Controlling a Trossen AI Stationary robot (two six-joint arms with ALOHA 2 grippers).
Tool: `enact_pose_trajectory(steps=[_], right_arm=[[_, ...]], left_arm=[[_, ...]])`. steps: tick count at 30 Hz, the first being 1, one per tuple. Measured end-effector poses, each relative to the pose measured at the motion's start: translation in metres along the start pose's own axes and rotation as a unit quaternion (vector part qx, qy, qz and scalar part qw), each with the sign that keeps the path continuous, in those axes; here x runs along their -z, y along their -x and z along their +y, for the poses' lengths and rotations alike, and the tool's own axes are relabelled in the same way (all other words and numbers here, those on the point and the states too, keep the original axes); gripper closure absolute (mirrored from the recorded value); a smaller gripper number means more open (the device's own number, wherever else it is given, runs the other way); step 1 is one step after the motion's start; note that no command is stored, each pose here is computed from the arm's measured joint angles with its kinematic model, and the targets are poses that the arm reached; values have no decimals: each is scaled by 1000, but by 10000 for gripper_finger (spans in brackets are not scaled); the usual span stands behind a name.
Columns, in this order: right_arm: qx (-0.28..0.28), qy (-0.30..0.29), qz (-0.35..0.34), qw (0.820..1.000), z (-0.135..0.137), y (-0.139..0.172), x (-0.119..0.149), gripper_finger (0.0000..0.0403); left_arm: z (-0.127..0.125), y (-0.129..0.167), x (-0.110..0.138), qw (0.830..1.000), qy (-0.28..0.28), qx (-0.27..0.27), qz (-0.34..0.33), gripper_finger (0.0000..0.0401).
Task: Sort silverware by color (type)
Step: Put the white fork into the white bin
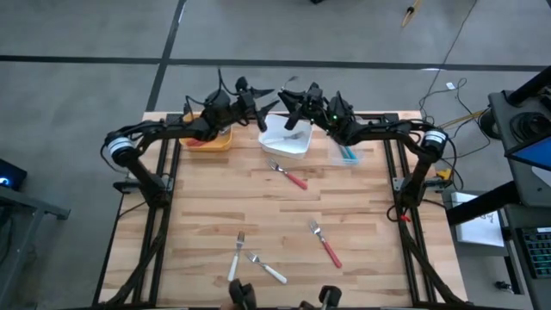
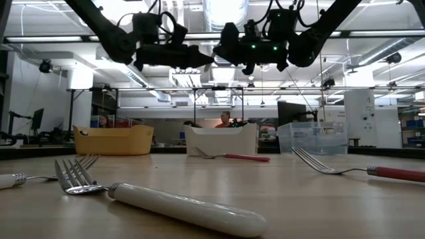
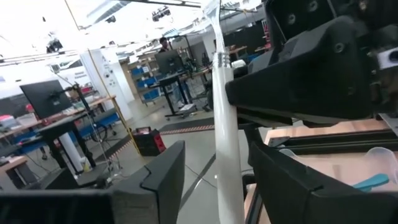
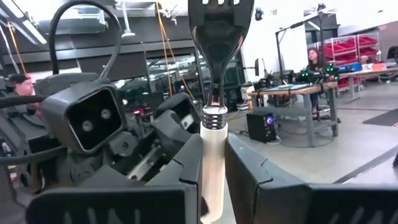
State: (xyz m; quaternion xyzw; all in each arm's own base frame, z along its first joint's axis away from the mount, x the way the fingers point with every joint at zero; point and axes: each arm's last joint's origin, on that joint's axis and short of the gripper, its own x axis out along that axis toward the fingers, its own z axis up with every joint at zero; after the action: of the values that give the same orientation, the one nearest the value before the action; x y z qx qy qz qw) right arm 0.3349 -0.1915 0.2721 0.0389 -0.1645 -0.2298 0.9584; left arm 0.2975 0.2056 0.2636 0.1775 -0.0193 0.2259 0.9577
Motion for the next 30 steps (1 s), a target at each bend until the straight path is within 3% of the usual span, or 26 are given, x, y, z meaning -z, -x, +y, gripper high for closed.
enact_pose_trajectory(steps=[8,16,26,30], right_arm=[[-1,-13,1,1000,0,-6,5,369],[1,-24,3,1000,0,-13,10,368],[22,-30,71,997,-10,-10,7,272],[-1,18,151,988,-16,-4,-6,241]], left_arm=[[0,-6,4,1000,6,-3,6,267],[1,-5,6,999,16,-24,21,383],[20,13,-5,994,71,-11,79,390],[37,31,-7,986,98,47,127,390]])
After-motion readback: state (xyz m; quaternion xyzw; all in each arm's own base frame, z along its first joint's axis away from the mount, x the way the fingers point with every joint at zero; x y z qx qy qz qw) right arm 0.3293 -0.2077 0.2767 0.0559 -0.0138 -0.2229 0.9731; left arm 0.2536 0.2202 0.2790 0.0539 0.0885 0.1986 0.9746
